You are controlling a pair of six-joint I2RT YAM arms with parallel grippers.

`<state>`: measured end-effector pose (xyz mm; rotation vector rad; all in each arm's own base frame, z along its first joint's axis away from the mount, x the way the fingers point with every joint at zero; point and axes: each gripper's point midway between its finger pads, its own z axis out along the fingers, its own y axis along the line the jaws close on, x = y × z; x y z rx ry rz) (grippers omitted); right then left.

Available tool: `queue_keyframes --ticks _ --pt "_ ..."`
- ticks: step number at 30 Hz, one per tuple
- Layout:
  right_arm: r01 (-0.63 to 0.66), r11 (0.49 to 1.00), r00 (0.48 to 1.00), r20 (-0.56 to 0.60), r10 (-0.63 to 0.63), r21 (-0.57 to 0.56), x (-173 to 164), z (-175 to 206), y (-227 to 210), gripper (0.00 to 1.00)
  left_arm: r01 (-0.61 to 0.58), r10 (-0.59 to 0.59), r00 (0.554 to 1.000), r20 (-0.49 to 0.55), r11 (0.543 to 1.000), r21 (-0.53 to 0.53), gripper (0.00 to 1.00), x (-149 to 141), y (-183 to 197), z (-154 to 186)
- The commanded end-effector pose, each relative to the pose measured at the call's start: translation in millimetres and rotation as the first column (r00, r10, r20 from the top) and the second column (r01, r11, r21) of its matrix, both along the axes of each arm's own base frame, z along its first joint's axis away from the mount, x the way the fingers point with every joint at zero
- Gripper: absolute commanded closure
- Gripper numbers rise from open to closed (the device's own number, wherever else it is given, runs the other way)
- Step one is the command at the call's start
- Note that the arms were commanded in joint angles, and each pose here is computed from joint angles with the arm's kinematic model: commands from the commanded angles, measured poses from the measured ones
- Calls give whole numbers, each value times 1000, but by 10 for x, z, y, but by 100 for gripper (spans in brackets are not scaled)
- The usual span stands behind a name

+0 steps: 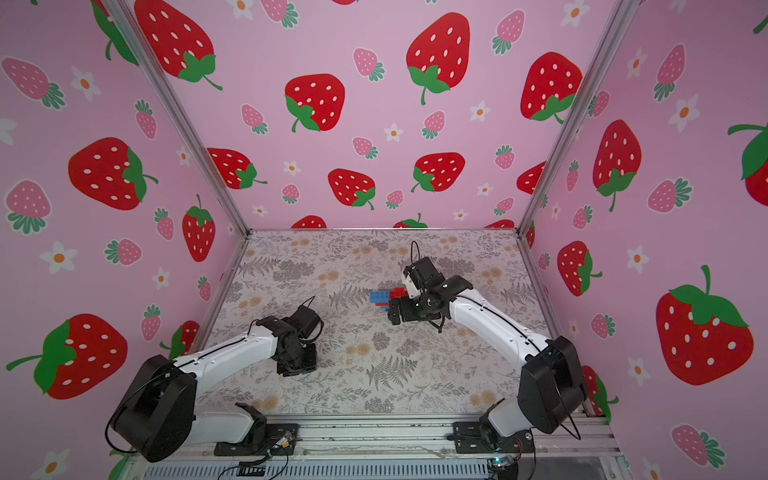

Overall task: Assemble a heart with lego
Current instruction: Grasp the arm.

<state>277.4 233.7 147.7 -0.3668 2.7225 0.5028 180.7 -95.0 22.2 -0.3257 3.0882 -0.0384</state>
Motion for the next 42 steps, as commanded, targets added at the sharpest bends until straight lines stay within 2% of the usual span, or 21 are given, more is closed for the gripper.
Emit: queue_keyframes --ticks 1,5,10,12,20,24,29,32,35,37,40,42 --pt "25 999 1000 -1 -25 -22 14 -41 -76 1 -9 9 1000 12 1000 12 51 49 3 13" --pt "31 999 999 -6 -31 -24 10 -62 -97 1 0 1 999 35 1000 -31 52 121 -87 20" --pt "35 999 999 -7 -35 -26 11 -82 -120 1 -1 0 1000 20 1000 31 52 124 8 21" --pt "35 999 999 -4 -35 -26 15 -78 -121 1 4 -4 1000 26 1000 16 56 136 -21 21" --pt "60 998 998 2 -60 -22 50 -97 -172 1 11 -12 999 35 1000 20 56 178 -18 33" --pt "91 996 996 14 -91 -18 76 -92 -244 1 14 -14 998 55 1000 5 60 211 -44 58" --pt "122 993 992 22 -122 0 111 -60 -310 1 22 -23 998 53 1000 4 70 213 -46 87" --pt "166 986 986 32 -166 11 187 1 -406 1 42 -41 997 67 999 -25 73 235 -122 236" --pt "216 973 976 19 -218 85 303 87 -471 1 98 -89 987 133 993 -65 74 333 -310 552" --pt "233 961 972 4 -236 150 391 137 -464 1 126 -107 977 182 988 -91 74 445 -473 786" --pt "256 951 967 -25 -255 174 526 141 -473 1 186 -155 963 220 974 -127 73 614 -792 1034" --pt "246 950 969 -40 -243 194 601 130 -427 1 225 -194 951 239 968 -109 74 747 -987 1144"
